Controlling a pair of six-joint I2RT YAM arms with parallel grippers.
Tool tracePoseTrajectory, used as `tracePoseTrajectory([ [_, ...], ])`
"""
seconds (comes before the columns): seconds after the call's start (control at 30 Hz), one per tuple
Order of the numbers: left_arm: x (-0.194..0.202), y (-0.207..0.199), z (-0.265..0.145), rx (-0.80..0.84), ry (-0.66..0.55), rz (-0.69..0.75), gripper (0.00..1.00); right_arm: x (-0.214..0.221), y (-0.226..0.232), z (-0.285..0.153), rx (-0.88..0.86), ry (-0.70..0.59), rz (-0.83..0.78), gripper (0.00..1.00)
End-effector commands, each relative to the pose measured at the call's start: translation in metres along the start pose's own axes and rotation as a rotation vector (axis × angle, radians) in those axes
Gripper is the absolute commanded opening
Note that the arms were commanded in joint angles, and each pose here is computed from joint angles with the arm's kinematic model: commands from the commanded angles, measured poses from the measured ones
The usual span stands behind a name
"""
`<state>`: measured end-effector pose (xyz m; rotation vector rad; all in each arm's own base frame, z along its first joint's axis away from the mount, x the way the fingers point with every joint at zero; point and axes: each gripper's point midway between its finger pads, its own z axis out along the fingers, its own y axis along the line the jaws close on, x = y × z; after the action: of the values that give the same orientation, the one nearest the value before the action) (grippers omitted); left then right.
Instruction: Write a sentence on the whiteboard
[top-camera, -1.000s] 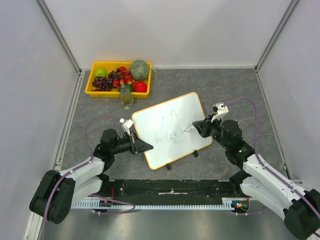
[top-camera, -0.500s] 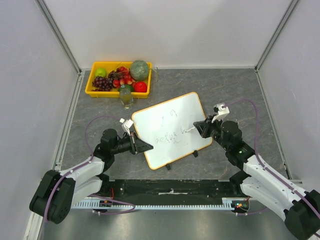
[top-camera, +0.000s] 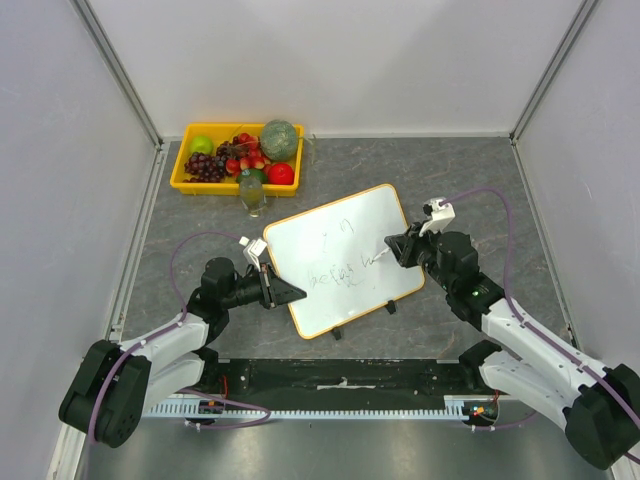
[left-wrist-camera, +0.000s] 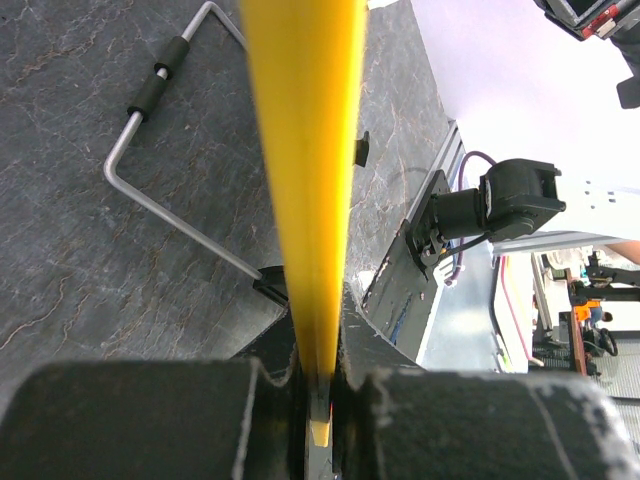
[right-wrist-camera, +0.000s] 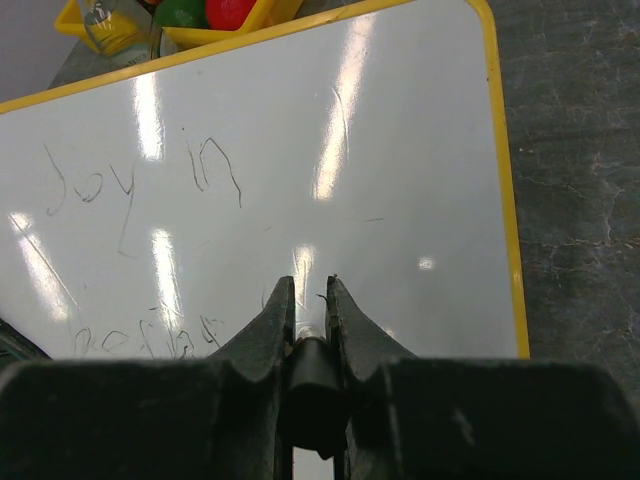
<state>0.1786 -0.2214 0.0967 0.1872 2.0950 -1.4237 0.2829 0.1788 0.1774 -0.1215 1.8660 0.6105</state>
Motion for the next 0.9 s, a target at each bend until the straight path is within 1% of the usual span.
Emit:
tracePoseTrajectory([
  [0.0,0.014,0.046,-0.005,-0.197,0.011,-0.021,0.02,-0.005,-0.005,0.003,0.032,-0.008,-0.008,0.0],
  [0.53,0.014,0.046,-0.004,-0.194,0.012,-0.02,0.02,-0.011,0.009,0.002,-0.041,-0.032,0.017,0.0],
  [0.7,0.014,0.046,-0.004,-0.192,0.013,-0.021,0.02,-0.018,0.012,0.001,-0.053,-0.062,0.028,0.0],
  [0.87,0.014,0.046,-0.004,-0.192,0.013,-0.021,0.02,-0.012,0.011,0.005,-0.045,-0.039,0.02,0.0],
])
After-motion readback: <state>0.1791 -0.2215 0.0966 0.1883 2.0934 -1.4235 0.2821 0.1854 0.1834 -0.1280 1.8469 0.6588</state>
